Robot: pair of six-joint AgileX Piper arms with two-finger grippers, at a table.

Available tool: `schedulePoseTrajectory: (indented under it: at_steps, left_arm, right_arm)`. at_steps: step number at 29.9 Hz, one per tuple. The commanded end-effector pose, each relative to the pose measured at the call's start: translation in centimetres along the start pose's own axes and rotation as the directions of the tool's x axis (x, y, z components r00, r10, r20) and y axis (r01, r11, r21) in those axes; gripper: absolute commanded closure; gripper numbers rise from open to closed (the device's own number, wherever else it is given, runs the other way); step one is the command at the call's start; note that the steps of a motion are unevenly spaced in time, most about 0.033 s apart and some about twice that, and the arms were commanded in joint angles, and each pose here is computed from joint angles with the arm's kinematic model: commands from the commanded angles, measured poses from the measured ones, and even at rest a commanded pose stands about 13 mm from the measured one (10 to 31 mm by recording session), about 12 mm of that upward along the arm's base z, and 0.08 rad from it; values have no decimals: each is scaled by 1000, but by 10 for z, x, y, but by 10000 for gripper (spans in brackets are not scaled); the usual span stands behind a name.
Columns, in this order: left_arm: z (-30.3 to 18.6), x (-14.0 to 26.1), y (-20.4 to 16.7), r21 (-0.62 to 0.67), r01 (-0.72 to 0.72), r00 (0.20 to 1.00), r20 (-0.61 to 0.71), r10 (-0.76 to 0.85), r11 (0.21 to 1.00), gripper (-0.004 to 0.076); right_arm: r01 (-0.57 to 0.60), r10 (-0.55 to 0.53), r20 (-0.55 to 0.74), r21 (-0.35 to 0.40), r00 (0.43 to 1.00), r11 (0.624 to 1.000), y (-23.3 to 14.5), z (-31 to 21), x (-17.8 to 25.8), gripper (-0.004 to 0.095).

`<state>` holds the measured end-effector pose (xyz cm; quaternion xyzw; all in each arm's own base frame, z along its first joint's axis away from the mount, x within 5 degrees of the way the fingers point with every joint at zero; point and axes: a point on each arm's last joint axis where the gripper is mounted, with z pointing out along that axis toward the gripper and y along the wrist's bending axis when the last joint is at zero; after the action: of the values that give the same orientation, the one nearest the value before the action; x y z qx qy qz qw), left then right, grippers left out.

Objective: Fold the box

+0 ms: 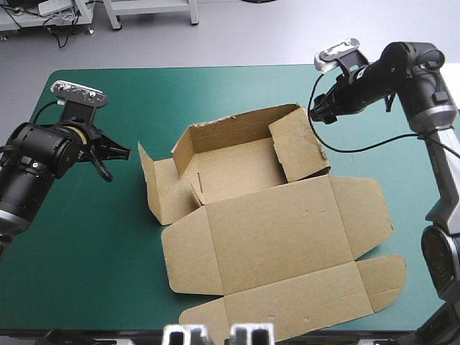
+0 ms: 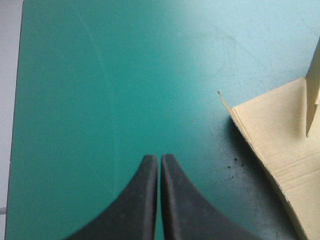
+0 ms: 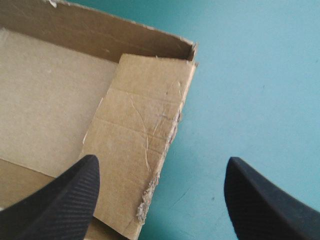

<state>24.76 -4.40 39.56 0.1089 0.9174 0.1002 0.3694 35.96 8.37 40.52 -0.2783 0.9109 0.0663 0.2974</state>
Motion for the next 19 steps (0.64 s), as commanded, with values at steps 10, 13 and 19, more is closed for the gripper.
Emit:
schedulePoseTrajectory:
  at_steps: [10,13,19]
  left_arm:
    - [-17,-13,6,-8,6,991,135,-5,1000,713]
    - [-17,-13,6,-8,6,991,135,-5,1000,713]
    - [-17,-12,5,2,12,991,131,-12,1000,713]
  right_arm:
    - [-115,74,-238,-164,968,980,2,91,30,250]
    - [-134,84,-251,-191,964,972,2,105,32,250]
    - [-149,90,-275,-205,957,967,1,119,35,384]
